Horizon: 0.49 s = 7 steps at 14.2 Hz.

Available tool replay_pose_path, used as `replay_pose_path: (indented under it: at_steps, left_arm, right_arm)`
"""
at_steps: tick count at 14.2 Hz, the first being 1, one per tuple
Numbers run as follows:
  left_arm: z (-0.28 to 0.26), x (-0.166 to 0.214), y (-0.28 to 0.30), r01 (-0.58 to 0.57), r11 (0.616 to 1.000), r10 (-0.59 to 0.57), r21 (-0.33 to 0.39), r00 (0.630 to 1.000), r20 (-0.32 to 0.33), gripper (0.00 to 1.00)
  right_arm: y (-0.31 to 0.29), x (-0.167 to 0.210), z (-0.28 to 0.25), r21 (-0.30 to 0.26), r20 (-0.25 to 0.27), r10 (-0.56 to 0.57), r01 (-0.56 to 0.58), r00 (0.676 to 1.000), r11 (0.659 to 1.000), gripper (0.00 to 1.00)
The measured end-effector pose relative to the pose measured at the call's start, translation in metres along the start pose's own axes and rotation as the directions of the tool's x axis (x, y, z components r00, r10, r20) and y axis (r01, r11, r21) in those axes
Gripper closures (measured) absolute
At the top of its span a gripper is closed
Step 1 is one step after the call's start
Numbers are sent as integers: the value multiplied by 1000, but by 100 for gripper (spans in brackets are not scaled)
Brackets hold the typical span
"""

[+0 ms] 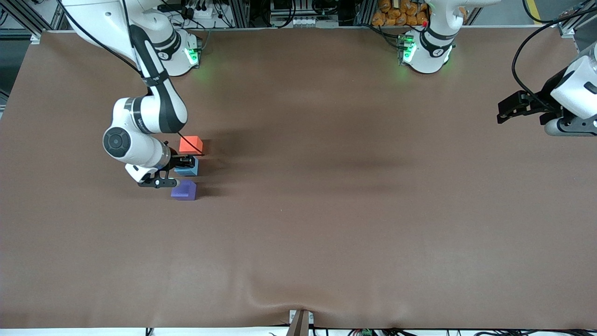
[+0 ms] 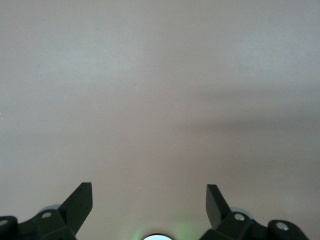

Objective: Place blue block between orange and purple blocks
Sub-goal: 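Lower the blue block between the orange and purple blocks, open right gripper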

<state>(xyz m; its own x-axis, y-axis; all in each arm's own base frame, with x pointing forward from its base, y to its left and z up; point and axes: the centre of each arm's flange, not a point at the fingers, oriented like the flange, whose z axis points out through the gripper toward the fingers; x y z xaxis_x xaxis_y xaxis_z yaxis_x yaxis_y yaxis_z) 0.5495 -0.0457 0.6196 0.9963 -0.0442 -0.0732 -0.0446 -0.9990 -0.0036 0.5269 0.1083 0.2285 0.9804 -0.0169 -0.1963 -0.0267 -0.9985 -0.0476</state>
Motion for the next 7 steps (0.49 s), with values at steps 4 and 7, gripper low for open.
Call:
replay_pose_path:
  at_steps: [4, 7]
  left_arm:
    - [0, 0, 0, 0, 1000, 0, 0, 1000, 0, 0]
    - [0, 0, 0, 0, 1000, 0, 0, 1000, 0, 0]
  right_arm:
    - [1, 2, 7, -7, -4, 2, -2, 1000, 1000, 46]
    - [2, 2, 10, -10, -1, 3, -3, 1000, 1000, 46]
